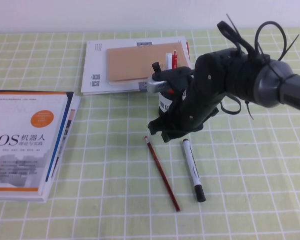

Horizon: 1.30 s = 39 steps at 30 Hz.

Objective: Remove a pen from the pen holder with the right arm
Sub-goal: 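Take a marker out of the pen holder and lay it on the table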

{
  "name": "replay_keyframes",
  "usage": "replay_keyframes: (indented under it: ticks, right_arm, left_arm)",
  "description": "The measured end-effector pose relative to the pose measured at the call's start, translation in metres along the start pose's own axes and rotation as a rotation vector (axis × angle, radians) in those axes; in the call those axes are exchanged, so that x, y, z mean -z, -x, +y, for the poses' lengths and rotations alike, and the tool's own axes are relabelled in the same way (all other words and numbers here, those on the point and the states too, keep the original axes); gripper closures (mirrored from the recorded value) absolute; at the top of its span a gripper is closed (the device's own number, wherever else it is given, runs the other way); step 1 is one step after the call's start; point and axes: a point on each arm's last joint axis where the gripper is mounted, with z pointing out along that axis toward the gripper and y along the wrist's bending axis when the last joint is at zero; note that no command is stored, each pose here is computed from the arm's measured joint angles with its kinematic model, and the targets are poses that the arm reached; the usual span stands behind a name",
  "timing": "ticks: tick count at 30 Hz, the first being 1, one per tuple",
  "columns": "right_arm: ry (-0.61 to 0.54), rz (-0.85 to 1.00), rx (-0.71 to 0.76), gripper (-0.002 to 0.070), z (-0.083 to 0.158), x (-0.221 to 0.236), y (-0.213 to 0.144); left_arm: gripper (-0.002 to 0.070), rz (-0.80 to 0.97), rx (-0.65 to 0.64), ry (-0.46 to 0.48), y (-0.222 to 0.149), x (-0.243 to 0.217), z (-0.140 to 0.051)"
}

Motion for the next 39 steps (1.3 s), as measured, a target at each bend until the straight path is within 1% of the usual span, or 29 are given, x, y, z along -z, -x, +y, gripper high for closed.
replay_keyframes:
  ticks: [3, 6, 8, 11, 19, 23, 25, 28, 31, 37, 39]
  right_arm:
    - [-0.008, -0.018, 0.021, 0.0468, 0.004, 0.019, -0.006]
    - [-0.009, -0.084, 0.059, 0.0551, 0.011, 0.059, -0.020]
    - [-0.001, -0.130, 0.070, 0.0623, 0.013, 0.086, -0.033]
    - [-0.005, -0.183, 0.087, 0.0671, 0.010, 0.125, -0.061]
    - [-0.003, -0.329, 0.116, 0.0687, -0.001, 0.201, -0.141]
    - [0.023, -0.380, 0.109, 0.0688, -0.007, 0.221, -0.180]
    - [0.039, -0.378, 0.101, 0.0688, -0.008, 0.226, -0.196]
    - [0.033, -0.342, 0.107, 0.0688, -0.012, 0.234, -0.218]
    - [0.026, -0.325, 0.125, 0.0688, -0.015, 0.239, -0.233]
    - [-0.022, -0.295, 0.149, 0.0688, -0.023, 0.224, -0.246]
    - [-0.036, -0.318, 0.158, 0.0688, -0.025, 0.215, -0.246]
  left_arm:
    - [0.0683, 0.000, 0.000, 0.000, 0.000, 0.000, 0.000]
    - [0.0683, 0.000, 0.000, 0.000, 0.000, 0.000, 0.000]
    - [0.0683, 0.000, 0.000, 0.000, 0.000, 0.000, 0.000]
    - [0.0683, 0.000, 0.000, 0.000, 0.000, 0.000, 0.000]
    - [0.0683, 0.000, 0.000, 0.000, 0.000, 0.000, 0.000]
    - [0.0683, 0.000, 0.000, 0.000, 0.000, 0.000, 0.000]
    - [0.0683, 0.000, 0.000, 0.000, 0.000, 0.000, 0.000]
    - [0.0683, 0.000, 0.000, 0.000, 0.000, 0.000, 0.000]
    - [0.0683, 0.000, 0.000, 0.000, 0.000, 0.000, 0.000]
    - [0.0683, 0.000, 0.000, 0.000, 0.000, 0.000, 0.000]
    - [0.0683, 0.000, 0.000, 0.000, 0.000, 0.000, 0.000]
